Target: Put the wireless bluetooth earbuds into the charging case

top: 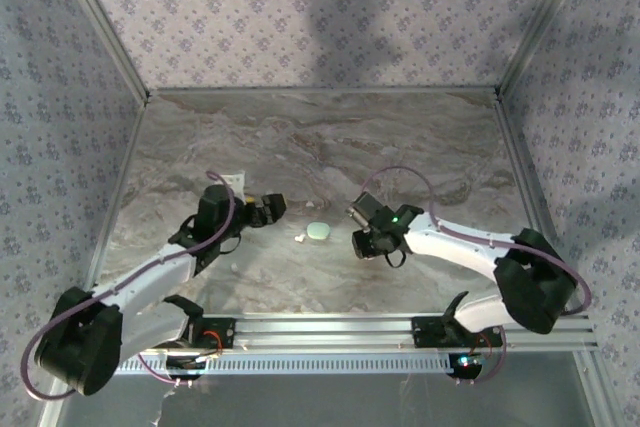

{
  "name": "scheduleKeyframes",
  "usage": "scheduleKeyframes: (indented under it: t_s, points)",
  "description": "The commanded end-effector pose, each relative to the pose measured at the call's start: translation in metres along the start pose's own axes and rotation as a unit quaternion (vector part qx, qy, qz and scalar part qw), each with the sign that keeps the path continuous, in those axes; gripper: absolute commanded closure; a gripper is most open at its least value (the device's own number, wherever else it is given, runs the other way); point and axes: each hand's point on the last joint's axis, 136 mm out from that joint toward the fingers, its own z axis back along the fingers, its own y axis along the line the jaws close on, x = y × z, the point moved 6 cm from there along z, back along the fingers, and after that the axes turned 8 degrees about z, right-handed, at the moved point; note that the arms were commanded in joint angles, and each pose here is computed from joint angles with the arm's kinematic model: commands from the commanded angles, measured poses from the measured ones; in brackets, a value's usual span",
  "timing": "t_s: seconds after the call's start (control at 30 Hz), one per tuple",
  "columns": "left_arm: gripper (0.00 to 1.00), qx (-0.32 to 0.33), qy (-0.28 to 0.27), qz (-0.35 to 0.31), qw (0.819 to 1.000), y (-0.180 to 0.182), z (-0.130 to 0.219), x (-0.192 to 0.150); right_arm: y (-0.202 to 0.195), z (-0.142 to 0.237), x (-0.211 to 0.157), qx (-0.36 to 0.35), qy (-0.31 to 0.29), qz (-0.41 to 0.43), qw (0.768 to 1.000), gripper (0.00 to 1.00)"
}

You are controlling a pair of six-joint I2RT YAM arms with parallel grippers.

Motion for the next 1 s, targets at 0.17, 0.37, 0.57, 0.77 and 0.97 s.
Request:
scheduleKeyframes:
  t_s: [0.17,0.37,0.57,0.77,0.97]
  points:
    - [0.43,-0.161,0.106,-0.042,0.98,-0.082,-0.035,-0.031,-0.015,0.022,0.019,0.121,-0.051,-0.08,0.988,0.61]
    - [0.78,-0.2,0.194,-0.059,0.959,-0.108,-0.059,-0.064,-0.024,0.033,0.025,0.178,-0.073,-0.121,0.974,0.62]
    - [0.8,-0.23,0.23,-0.05,0.944,-0.117,-0.066,-0.073,-0.028,0.037,0.027,0.217,-0.088,-0.146,0.961,0.63]
    - [0.7,-0.256,0.256,-0.03,0.932,-0.123,-0.072,-0.079,-0.029,0.04,0.031,0.233,-0.097,-0.156,0.955,0.64]
    - [0.59,-0.266,0.268,-0.022,0.926,-0.125,-0.075,-0.081,-0.03,0.042,0.036,0.244,-0.103,-0.163,0.95,0.65]
